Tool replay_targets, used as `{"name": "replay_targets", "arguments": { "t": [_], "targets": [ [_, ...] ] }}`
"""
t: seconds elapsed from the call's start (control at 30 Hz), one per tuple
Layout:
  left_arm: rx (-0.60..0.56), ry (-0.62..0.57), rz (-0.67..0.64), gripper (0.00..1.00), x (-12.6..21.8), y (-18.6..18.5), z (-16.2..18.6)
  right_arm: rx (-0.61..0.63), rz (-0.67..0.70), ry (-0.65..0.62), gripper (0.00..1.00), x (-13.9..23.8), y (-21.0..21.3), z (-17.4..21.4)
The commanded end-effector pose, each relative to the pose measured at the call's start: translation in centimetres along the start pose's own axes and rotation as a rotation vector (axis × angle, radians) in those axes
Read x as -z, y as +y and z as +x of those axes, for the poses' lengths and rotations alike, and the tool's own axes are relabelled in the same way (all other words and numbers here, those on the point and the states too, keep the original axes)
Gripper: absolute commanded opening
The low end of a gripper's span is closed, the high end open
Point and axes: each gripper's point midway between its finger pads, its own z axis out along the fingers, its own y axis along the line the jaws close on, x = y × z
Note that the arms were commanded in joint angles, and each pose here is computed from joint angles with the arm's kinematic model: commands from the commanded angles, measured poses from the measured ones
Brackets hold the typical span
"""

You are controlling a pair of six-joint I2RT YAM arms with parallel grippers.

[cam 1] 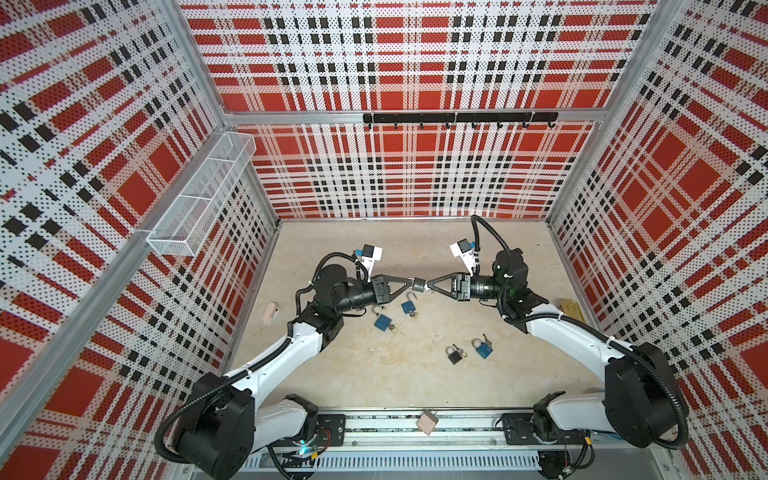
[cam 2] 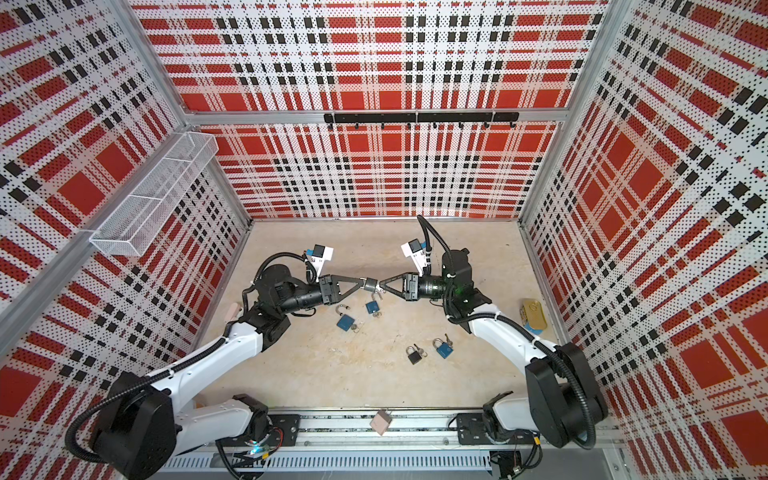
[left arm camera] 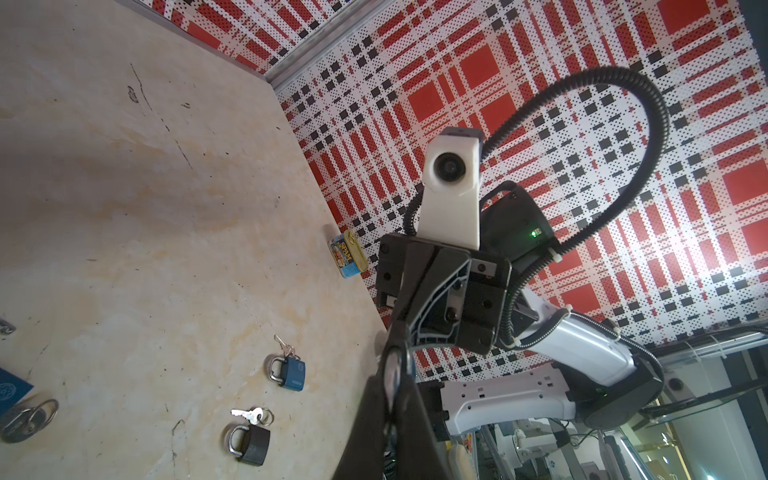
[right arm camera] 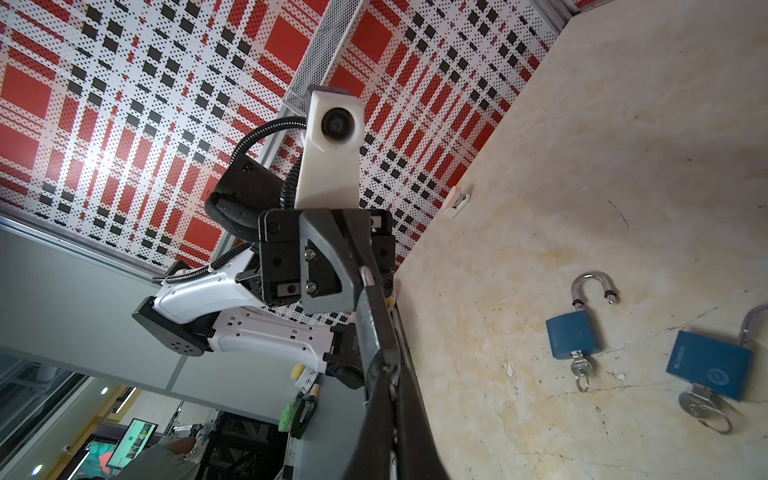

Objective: Lock with the key

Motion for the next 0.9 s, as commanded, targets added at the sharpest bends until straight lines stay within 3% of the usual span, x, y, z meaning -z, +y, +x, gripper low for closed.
{"name": "replay_targets", "arguments": {
  "t": [0.0,0.5,0.7,0.87],
  "targets": [
    [-0.034,-0.033,0.032,0.0,0.5,-1.2,-1.1,0.047,-0.038,-0.002,0.0,0.0,1.2,0.2],
    [-0.028,-0.034,0.017,0.0,2.6,0.0,-1.6,-0.027,0.046,-0.087,0.0,3.9,-0.7,0.3],
    [0.015,0.018,-0.034,0.0,1.7,2.5,0.4,-0.065,0.295,-0.081,0.0,6.3,-4.3,2.2],
    [0.017,0.142,-0.111,0.0,-1.1,4.4,3.9,-0.067,0.543,-0.06,0.0,8.9,-7.0,4.3]
  ]
}}
